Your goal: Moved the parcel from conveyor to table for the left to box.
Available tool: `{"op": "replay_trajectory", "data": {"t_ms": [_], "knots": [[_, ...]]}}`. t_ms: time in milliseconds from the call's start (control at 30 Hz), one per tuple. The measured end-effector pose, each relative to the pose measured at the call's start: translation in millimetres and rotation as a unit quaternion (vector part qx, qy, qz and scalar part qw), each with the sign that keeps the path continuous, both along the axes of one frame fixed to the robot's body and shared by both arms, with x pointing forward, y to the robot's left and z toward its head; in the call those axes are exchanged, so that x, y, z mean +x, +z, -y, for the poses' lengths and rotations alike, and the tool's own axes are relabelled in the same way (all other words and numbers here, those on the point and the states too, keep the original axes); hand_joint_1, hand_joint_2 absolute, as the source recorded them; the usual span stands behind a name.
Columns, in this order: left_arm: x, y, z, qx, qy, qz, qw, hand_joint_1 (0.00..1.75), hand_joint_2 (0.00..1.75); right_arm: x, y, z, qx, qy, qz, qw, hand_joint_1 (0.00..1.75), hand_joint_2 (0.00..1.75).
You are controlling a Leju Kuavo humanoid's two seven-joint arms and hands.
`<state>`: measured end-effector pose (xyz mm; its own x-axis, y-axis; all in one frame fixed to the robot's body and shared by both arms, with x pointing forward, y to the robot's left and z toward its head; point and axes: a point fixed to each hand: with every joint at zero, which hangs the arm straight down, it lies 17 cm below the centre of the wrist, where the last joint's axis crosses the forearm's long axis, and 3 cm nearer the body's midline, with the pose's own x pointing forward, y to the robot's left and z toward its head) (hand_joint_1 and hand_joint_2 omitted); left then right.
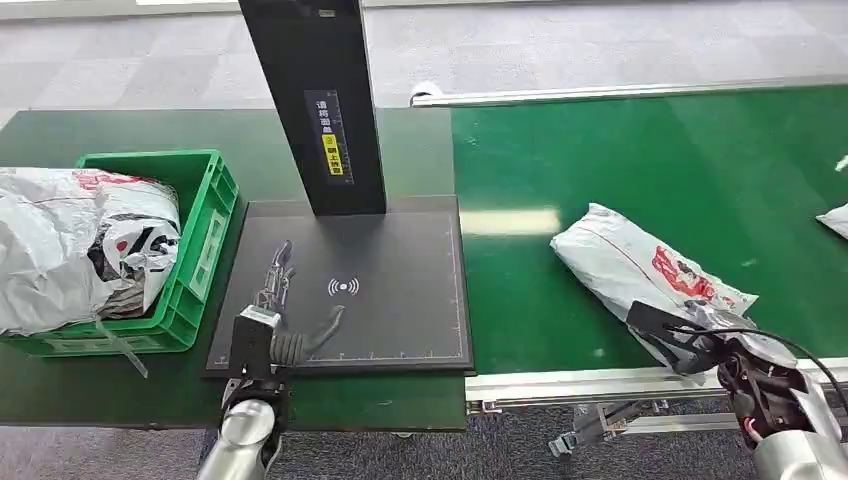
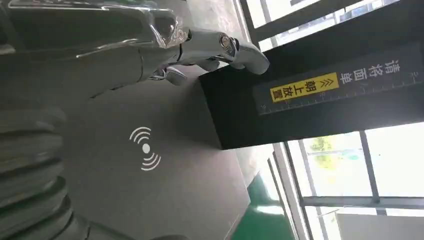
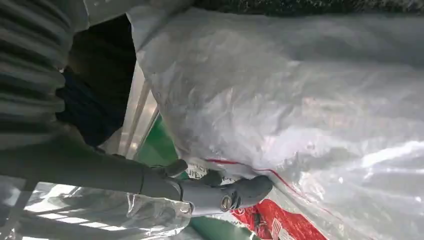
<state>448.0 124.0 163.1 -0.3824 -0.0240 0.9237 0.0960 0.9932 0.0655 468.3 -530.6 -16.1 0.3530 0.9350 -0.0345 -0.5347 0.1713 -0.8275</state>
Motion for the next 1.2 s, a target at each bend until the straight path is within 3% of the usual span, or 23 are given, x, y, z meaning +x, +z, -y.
{"op": "replay_trajectory", "data": {"t_ms": [333, 667, 1033, 1100, 1200], "knots": [[-1, 0, 3, -0.011, -0.009, -0.004, 1.0, 0.0, 1.75, 10, -5, -60, 0.105, 0.074, -0.028, 0.991, 1.75, 1.75], [-3, -2, 0, -0.014, -0.005, -0.005, 1.0, 0.0, 1.75, 26, 0, -107, 0.115, 0.138, -0.021, 0.984, 1.75, 1.75], [-3, -1, -2, -0.014, -0.004, -0.003, 1.0, 0.0, 1.75, 31, 1, -124, 0.114, 0.159, -0.017, 0.981, 1.75, 1.75], [-4, -1, -3, -0.014, -0.002, -0.002, 1.0, 0.0, 1.75, 41, 11, -134, 0.124, 0.176, 0.019, 0.976, 1.75, 1.75], [-7, 3, -8, -0.017, 0.004, 0.005, 1.0, 0.0, 1.75, 76, 63, -173, 0.144, 0.217, 0.154, 0.953, 1.75, 1.75]]}}
